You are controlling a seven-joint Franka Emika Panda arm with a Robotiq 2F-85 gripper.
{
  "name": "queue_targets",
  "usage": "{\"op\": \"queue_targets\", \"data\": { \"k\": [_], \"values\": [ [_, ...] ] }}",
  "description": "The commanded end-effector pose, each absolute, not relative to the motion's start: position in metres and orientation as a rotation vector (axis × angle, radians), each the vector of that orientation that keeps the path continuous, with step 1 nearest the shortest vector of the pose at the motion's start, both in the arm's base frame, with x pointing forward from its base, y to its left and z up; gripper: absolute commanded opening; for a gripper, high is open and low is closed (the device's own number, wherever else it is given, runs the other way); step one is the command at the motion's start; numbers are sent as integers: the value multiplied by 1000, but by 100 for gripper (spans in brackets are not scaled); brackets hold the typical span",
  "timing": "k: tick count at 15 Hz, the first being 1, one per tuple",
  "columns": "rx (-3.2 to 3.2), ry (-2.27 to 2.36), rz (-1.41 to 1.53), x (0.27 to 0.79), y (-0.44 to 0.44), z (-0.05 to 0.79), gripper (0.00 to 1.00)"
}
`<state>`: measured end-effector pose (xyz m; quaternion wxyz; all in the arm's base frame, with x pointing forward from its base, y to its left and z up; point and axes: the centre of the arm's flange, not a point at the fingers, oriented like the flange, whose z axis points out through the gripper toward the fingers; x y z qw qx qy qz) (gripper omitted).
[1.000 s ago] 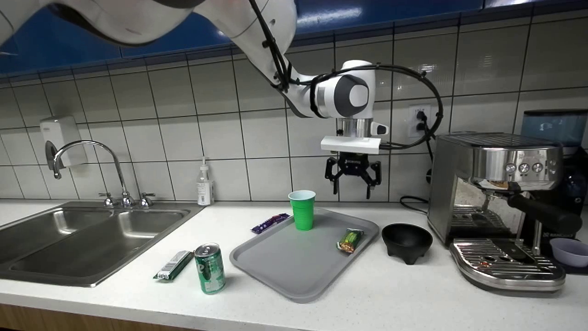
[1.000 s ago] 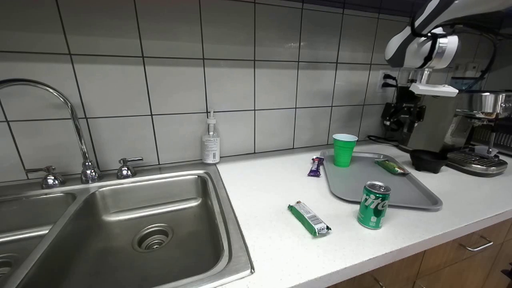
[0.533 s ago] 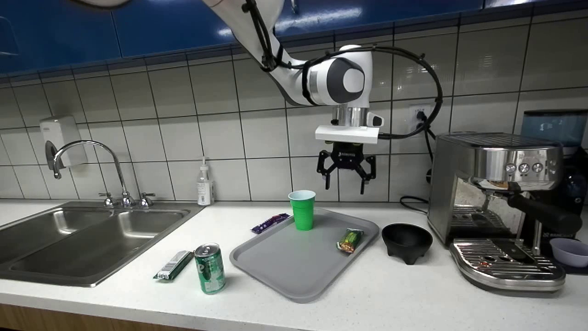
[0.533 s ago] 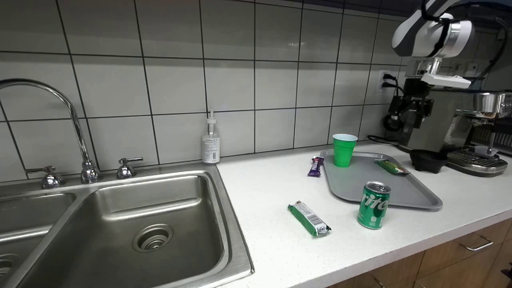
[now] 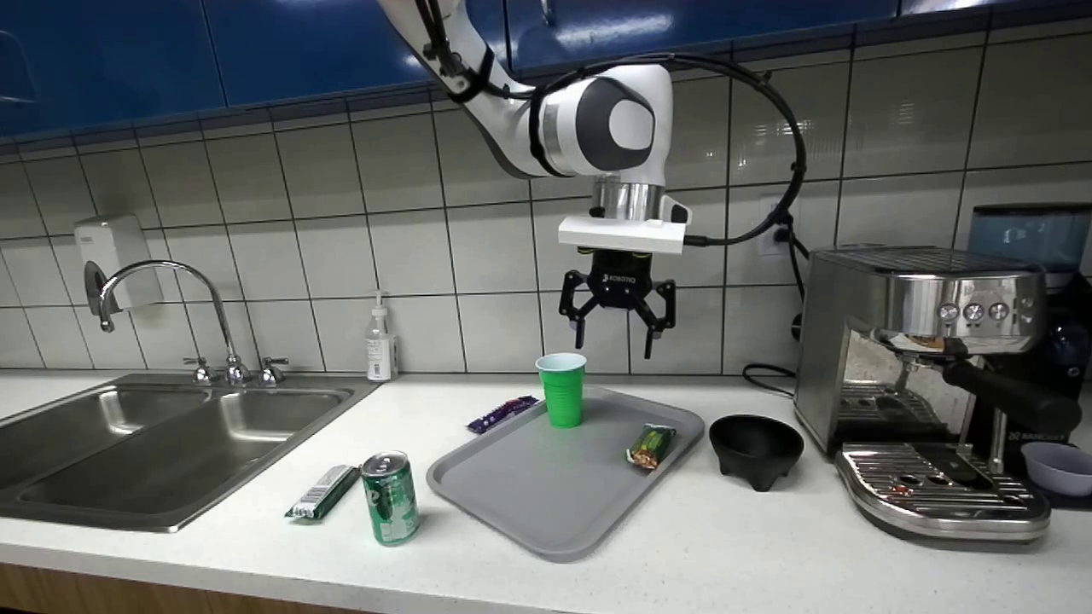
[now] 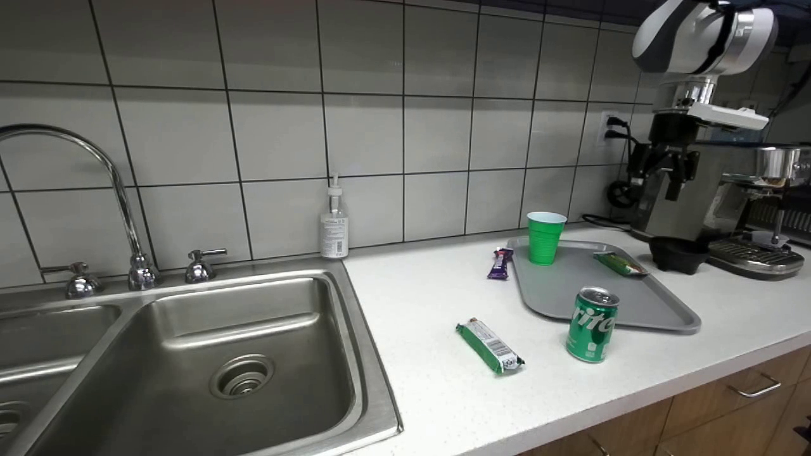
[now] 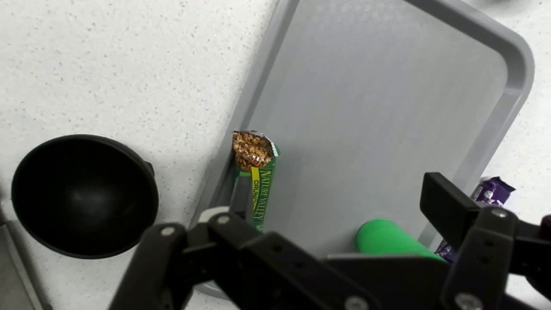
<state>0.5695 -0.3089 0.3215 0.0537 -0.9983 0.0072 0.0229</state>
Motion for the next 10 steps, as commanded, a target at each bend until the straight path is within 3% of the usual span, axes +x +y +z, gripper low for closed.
{"op": "queue_targets", "data": {
  "k": [1,10],
  "values": [
    [-3032,21,71,568,-308,322,100],
    [-3025,-80,92,560,-286,321,100]
  ]
}}
